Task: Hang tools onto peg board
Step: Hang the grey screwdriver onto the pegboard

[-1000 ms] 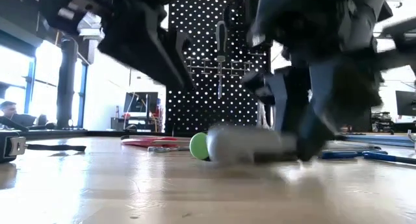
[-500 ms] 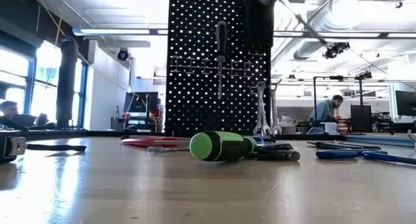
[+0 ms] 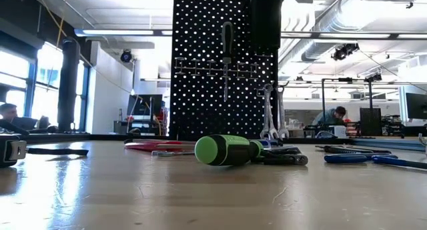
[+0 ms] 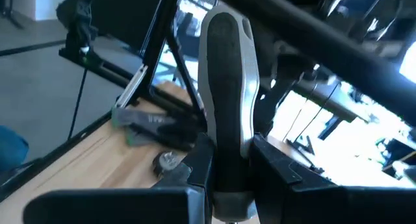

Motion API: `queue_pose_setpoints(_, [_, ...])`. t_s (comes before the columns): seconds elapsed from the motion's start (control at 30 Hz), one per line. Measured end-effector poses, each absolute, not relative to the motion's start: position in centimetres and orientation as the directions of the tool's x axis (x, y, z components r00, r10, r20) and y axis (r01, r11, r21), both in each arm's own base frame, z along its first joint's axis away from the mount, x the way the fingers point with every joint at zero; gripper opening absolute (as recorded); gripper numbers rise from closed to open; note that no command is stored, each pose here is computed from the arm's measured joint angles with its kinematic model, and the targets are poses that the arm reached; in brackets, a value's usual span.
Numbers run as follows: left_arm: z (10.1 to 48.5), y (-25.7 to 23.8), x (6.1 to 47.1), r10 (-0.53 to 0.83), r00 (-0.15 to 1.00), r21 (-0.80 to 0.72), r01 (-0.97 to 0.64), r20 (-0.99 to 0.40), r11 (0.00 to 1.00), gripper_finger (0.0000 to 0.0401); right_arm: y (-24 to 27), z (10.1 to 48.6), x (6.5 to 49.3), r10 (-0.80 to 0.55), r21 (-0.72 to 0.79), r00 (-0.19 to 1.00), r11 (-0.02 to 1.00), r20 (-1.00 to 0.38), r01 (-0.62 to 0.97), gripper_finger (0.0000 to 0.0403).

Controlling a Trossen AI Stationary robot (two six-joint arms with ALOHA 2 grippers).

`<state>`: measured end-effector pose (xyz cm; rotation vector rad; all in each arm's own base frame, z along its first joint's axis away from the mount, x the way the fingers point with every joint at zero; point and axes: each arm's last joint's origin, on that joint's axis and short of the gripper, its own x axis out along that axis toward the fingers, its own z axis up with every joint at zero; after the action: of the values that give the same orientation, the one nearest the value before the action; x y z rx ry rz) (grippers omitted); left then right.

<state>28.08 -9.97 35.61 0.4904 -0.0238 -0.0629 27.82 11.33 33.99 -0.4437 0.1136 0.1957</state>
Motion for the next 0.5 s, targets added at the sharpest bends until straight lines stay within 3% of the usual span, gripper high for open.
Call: queue_pose_setpoints(0.5, [36.6, -9.9, 28.1, -0.159, 0.981, 0.499, 0.082, 0.114, 0.863, 0.0199, 10.5, 35.6, 28.2, 0.141, -0.483, 0.99, 0.868, 0.009, -0.119, 0.006])
